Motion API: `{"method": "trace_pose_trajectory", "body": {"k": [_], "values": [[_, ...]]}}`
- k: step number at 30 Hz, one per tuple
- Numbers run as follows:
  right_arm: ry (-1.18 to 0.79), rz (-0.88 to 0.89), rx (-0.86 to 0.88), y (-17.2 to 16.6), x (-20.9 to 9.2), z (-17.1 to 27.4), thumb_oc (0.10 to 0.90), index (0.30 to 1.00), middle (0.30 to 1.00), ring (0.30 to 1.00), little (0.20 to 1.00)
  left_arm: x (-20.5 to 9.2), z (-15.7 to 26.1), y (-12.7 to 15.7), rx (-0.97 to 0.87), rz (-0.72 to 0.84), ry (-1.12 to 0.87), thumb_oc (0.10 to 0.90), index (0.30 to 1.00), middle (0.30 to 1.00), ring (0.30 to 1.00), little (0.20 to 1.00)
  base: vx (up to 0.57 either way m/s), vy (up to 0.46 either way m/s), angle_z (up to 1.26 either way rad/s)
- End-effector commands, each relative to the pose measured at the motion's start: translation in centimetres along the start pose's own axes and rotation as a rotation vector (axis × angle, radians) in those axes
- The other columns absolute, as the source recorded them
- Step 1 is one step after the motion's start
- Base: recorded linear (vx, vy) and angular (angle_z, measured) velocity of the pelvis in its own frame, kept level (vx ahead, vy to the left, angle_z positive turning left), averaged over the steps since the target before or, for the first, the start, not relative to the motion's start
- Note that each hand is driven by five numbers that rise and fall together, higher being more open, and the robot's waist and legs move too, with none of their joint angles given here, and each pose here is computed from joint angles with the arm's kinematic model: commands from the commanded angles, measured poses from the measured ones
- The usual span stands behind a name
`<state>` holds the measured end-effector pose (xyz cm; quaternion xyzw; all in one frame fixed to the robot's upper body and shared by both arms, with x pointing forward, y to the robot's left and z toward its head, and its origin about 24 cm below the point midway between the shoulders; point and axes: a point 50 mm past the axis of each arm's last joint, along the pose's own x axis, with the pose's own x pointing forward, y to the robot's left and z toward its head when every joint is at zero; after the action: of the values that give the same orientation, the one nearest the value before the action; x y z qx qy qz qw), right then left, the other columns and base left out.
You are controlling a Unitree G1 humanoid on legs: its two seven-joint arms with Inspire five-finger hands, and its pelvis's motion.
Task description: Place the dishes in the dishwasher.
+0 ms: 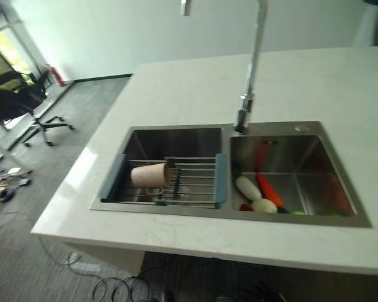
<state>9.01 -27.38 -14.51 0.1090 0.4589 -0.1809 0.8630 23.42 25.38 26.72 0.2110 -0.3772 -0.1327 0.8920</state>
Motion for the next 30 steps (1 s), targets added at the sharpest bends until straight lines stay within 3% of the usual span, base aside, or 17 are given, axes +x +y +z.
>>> {"method": "trace_pose_trajectory", "body": {"k": [1, 2, 10, 21, 30], "values": [[-0.032, -0.030, 0.029, -1.4, -0.1, 1.0, 0.800, 0.900, 0.900, 0.900, 0.900, 1.4, 0.4, 5.1, -0.059, 0.096, 0.019, 0.800, 0.900, 0.900, 0.900, 0.900, 0.04, -0.084, -0.19], [-0.009, -0.038, 0.026, -1.6, -0.1, 0.8, 0.800, 0.900, 0.900, 0.900, 0.900, 2.4, -0.7, 3.4, -0.116, -0.027, 0.093, 0.800, 0.900, 0.900, 0.900, 0.900, 0.04, -0.070, -0.12], [0.058, -0.090, 0.062, -2.6, -0.6, -0.7, 0.800, 0.900, 0.900, 0.900, 0.900, 4.0, -4.4, -0.1, -0.087, -0.169, 0.294, 0.800, 0.900, 0.900, 0.900, 0.900, 0.01, -0.037, -0.07], [0.000, -0.055, 0.085, -2.4, -0.6, 0.2, 0.800, 0.900, 0.900, 0.900, 0.900, 3.2, -6.3, -0.5, 0.161, -0.312, 0.389, 0.800, 0.900, 0.900, 0.900, 0.900, 0.00, 0.001, -0.04], [0.001, -0.062, 0.076, -2.1, -0.5, 0.3, 0.800, 0.900, 0.900, 0.900, 0.900, 3.4, -6.6, -0.3, 0.391, -0.260, 0.361, 0.800, 0.900, 0.900, 0.900, 0.900, 0.00, 0.000, 0.00]]}}
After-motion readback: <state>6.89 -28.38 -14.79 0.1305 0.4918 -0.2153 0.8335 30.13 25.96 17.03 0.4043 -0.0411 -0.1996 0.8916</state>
